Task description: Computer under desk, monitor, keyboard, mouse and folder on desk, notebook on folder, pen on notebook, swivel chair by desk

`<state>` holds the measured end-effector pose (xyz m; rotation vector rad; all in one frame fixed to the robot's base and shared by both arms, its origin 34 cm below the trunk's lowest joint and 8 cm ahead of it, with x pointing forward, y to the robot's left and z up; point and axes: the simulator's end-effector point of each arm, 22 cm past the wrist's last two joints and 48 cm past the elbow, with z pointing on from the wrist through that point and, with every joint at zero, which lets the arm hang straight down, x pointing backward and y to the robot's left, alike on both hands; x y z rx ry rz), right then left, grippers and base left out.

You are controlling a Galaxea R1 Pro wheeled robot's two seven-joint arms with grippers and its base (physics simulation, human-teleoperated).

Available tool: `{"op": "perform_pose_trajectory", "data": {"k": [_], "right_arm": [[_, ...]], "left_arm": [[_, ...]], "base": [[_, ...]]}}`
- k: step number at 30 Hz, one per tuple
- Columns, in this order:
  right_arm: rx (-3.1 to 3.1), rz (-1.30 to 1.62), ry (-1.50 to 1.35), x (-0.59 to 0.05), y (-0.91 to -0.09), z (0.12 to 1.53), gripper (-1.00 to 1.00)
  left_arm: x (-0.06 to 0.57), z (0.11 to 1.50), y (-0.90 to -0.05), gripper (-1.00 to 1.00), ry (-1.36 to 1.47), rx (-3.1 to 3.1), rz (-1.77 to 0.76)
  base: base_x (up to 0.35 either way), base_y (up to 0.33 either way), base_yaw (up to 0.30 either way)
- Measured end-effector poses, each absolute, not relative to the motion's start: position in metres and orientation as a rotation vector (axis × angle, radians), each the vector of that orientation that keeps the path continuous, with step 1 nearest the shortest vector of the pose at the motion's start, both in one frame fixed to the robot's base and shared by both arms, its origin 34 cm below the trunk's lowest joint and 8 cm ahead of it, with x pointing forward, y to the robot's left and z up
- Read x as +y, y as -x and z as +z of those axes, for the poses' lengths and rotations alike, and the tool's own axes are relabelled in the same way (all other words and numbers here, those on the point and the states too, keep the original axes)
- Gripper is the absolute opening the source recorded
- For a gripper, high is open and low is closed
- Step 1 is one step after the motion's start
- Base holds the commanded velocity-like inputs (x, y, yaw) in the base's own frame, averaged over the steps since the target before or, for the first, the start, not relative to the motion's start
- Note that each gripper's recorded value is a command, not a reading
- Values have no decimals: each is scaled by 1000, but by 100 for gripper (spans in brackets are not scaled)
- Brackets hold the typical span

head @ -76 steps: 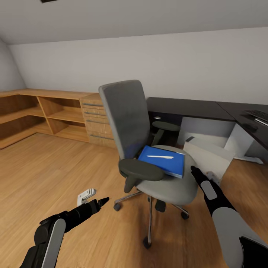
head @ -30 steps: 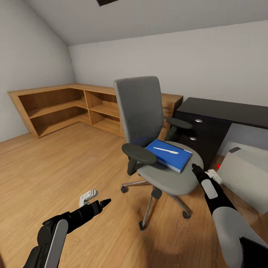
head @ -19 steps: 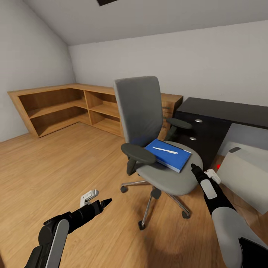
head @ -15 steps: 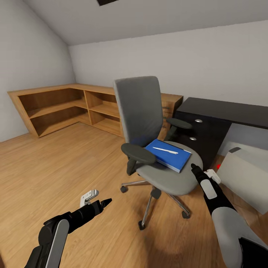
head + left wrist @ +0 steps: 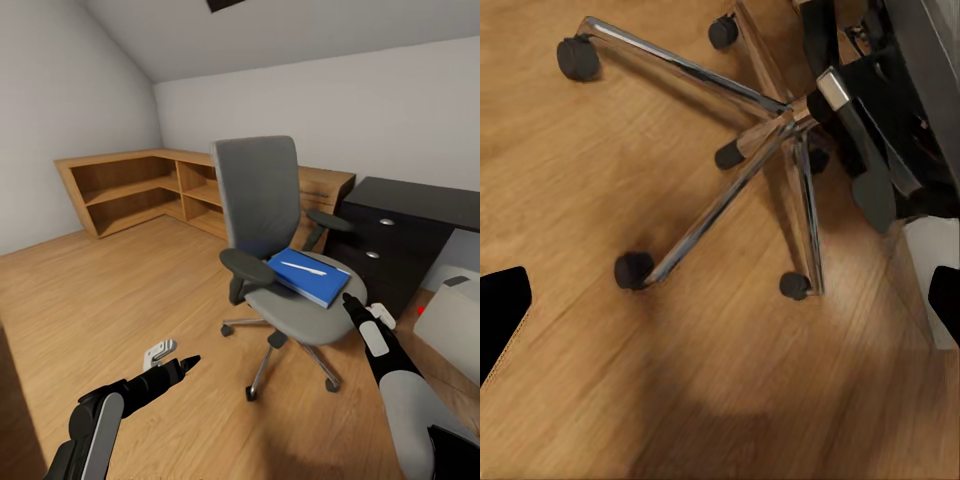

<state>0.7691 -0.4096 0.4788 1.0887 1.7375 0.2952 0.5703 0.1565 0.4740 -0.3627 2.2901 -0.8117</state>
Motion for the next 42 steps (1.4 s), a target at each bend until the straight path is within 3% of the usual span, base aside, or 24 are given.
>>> {"op": "perform_pose_trajectory", "data": {"k": [9, 42], "right_arm": [[1737, 302, -1089, -408, -770, 479, 100], [1737, 312, -1093, -406, -768, 481, 100]], "left_arm": [[156, 474, -570, 100, 363, 2291, -812], [156, 479, -570, 100, 356, 2282, -810]], "base": [[0, 0, 214], [0, 0, 5]]}}
